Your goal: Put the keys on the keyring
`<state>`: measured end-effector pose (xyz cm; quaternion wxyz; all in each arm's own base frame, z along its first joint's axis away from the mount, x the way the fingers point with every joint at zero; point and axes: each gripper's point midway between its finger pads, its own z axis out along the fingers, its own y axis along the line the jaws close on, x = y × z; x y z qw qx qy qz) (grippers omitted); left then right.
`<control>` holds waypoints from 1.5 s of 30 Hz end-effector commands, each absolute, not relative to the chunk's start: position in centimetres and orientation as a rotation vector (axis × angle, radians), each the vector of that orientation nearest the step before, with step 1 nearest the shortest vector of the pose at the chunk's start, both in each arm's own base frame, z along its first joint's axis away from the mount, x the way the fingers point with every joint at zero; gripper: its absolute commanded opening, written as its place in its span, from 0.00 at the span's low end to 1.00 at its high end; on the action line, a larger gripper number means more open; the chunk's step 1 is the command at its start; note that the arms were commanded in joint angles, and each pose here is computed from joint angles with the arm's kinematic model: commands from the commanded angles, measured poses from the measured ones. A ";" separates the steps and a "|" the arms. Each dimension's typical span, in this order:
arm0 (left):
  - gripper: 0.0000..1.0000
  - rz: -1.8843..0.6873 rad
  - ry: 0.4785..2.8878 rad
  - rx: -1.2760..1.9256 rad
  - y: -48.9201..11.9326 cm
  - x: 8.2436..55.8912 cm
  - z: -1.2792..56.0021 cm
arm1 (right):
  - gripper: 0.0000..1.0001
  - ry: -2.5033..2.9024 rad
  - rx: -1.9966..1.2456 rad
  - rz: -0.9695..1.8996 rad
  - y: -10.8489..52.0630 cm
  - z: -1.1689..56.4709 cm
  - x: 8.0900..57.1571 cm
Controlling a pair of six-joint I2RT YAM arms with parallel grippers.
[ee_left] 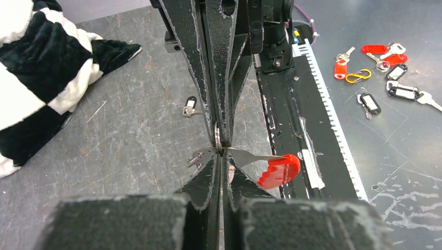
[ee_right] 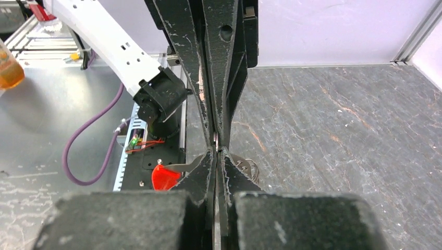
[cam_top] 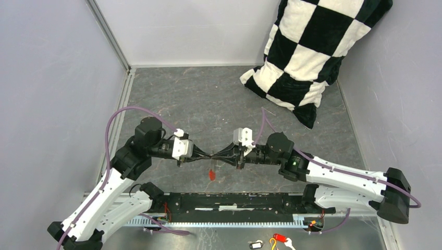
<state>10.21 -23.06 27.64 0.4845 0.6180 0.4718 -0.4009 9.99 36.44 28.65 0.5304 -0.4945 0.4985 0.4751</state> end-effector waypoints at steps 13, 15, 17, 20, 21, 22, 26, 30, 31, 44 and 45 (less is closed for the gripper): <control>0.02 -0.880 1.108 1.422 -23.2 12.0 29.3 | 0.35 1.183 -1.195 1.095 35.1 30.5 9.7; 0.02 -0.869 1.101 1.448 -23.1 11.8 28.8 | 0.39 1.211 -1.238 1.029 34.8 30.6 10.2; 0.02 -0.855 1.082 1.483 -22.9 11.5 28.3 | 0.42 1.248 -1.276 0.965 34.5 30.8 10.8; 0.02 -0.812 1.043 1.511 -22.7 11.5 28.1 | 0.44 1.283 -1.327 0.901 34.4 31.2 11.4; 0.02 -0.796 1.030 1.519 -22.6 11.6 28.0 | 0.45 1.293 -1.338 0.890 34.4 31.4 11.5; 0.02 -0.783 1.020 1.527 -22.6 11.7 28.0 | 0.45 1.295 -1.357 0.882 34.6 31.3 11.5; 0.02 -0.773 1.044 1.520 -22.7 12.3 28.2 | 0.47 1.303 -1.410 0.867 35.0 31.0 11.5; 0.02 -0.802 1.082 1.506 -22.9 12.4 28.3 | 0.45 1.302 -1.420 0.852 35.4 31.1 11.9; 0.02 -0.809 1.092 1.502 -22.9 12.4 28.3 | 0.45 1.294 -1.418 0.855 35.5 31.3 11.9; 0.02 -0.841 1.118 1.502 -23.1 12.3 28.2 | 0.34 1.296 -1.431 0.863 36.9 30.6 12.3; 0.02 -0.844 1.116 1.502 -23.0 12.2 28.3 | 0.33 1.298 -1.435 0.864 37.0 30.4 12.3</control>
